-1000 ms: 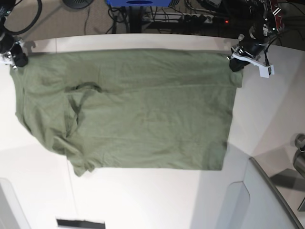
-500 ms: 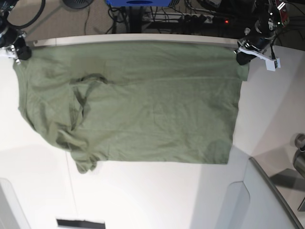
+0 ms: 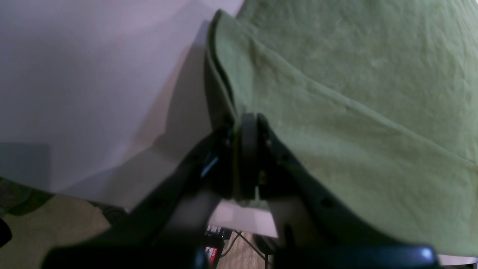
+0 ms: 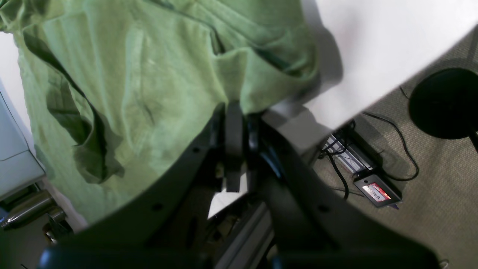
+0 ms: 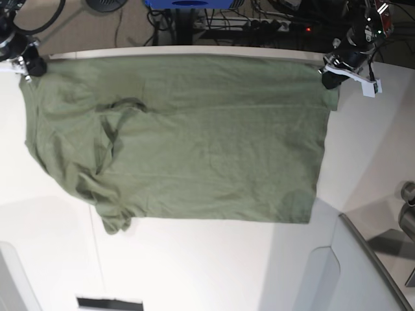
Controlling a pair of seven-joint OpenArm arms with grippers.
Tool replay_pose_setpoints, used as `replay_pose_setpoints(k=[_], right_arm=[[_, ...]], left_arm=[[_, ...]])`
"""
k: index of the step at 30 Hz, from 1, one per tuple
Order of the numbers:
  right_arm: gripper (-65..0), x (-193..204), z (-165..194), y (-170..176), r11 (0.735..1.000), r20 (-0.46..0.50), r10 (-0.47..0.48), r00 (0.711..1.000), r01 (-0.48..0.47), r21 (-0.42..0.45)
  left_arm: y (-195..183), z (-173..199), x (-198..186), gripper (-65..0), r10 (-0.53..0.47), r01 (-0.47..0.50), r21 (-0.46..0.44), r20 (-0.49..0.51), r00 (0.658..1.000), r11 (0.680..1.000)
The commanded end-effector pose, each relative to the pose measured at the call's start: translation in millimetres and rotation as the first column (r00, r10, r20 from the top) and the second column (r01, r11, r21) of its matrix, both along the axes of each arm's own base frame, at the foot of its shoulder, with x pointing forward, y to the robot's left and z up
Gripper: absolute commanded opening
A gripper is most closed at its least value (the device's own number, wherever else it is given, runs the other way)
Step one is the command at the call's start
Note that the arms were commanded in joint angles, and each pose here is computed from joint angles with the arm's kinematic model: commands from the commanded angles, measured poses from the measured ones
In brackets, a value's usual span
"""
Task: Layout the t-shirt on the table in an organized manner, then fold the t-shirt properly
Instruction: 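Pull the grasped corners away from the hem to straighten the shirt, then release the corners and move both grippers toward the shirt's sides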
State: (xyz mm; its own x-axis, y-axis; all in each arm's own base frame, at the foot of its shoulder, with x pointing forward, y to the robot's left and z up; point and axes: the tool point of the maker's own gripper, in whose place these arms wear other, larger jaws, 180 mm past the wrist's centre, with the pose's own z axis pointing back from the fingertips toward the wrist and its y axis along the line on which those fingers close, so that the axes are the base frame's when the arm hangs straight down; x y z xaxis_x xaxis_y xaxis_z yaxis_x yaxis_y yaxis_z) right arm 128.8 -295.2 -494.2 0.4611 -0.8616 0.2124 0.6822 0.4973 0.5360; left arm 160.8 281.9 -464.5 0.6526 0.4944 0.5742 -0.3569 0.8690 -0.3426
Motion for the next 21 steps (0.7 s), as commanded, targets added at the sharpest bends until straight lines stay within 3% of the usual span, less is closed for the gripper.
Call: replay_pose_setpoints(k=[1, 6, 9, 10, 15, 18, 21], right_arm=[[-64.4, 5, 9, -11, 1.000, 0.027, 0.000, 1.000, 0.001, -0.027], [-60.8, 2, 8, -10, 1.000, 0.015, -0.002, 1.000, 0.003, -0.014], [-47.4, 3, 8, -7, 1.000, 0.010, 0.008, 1.000, -0.008, 0.001], [-41.6, 3, 8, -7, 1.000, 0.010, 0.008, 1.000, -0.008, 0.001], [-11.7, 0, 10, -16, 1.000, 0.016, -0.022, 1.000, 0.022, -0.012], [-11.7, -7, 16, -34, 0.996, 0.026, -0.078, 0.997, 0.079, -0.036], [-14.0, -7, 28, -60, 0.990, 0.045, -0.106, 0.993, 0.110, -0.086]], left_arm=[[8, 8, 4, -65.0, 0.005, -0.006, 0.019, 0.027, 1.000, 1.000], [8, 8, 4, -65.0, 0.007, -0.007, 0.021, 0.026, 1.000, 1.000], [9, 9, 4, -65.0, 0.006, -0.006, 0.023, 0.028, 1.000, 1.000], [9, 9, 4, -60.6, 0.007, -0.008, 0.024, 0.027, 1.000, 1.000], [12, 10, 4, -23.5, 0.013, -0.014, 0.028, 0.029, 1.000, 1.000], [39, 18, -1, -12.7, 0.081, -0.084, 0.061, 0.047, 0.996, 0.995], [74, 35, -3, -12.5, 0.150, -0.159, 0.109, 0.083, 0.985, 0.981]])
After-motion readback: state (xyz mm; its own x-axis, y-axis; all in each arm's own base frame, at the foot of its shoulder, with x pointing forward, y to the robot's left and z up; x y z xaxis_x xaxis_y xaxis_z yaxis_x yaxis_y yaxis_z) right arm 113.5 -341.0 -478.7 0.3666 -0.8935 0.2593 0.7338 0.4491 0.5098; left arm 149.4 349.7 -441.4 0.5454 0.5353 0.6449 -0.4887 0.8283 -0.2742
